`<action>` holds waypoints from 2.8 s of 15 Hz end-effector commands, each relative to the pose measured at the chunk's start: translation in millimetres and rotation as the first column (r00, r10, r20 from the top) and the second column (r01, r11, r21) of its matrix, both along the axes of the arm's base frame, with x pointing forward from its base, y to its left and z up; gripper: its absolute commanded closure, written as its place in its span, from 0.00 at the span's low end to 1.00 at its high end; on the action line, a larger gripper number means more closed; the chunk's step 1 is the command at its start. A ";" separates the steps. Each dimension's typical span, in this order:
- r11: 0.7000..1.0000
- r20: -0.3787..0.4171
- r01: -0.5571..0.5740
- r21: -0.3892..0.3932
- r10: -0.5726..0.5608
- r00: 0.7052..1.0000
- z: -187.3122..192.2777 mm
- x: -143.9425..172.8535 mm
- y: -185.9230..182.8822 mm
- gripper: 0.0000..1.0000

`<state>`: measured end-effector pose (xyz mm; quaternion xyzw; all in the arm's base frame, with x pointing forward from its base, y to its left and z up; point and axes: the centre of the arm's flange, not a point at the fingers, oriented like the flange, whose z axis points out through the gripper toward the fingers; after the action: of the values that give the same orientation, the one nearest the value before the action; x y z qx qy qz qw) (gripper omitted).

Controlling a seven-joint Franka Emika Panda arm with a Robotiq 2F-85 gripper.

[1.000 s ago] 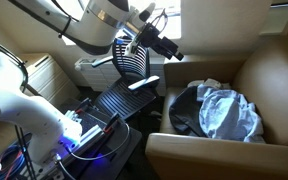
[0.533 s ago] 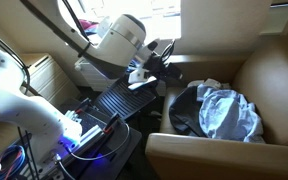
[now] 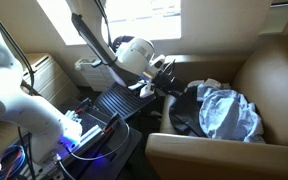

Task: Take the cloth on the couch and put it on the chair

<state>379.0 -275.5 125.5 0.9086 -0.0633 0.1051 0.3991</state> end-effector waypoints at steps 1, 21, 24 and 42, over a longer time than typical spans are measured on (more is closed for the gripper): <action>0.978 0.032 -0.196 0.069 0.194 0.980 -24.7 -4.6 -6.9 0.00; 0.971 -0.040 -0.162 -0.179 0.157 0.987 -239.4 -25.0 -125.1 0.00; 0.991 0.015 -0.131 -0.022 0.132 0.991 -246.9 -3.7 -161.2 0.00; 0.984 0.083 0.031 0.174 -0.046 0.996 -232.6 12.7 -155.5 0.79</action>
<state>392.3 -426.7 -102.4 0.9358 -0.1041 0.1297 0.3110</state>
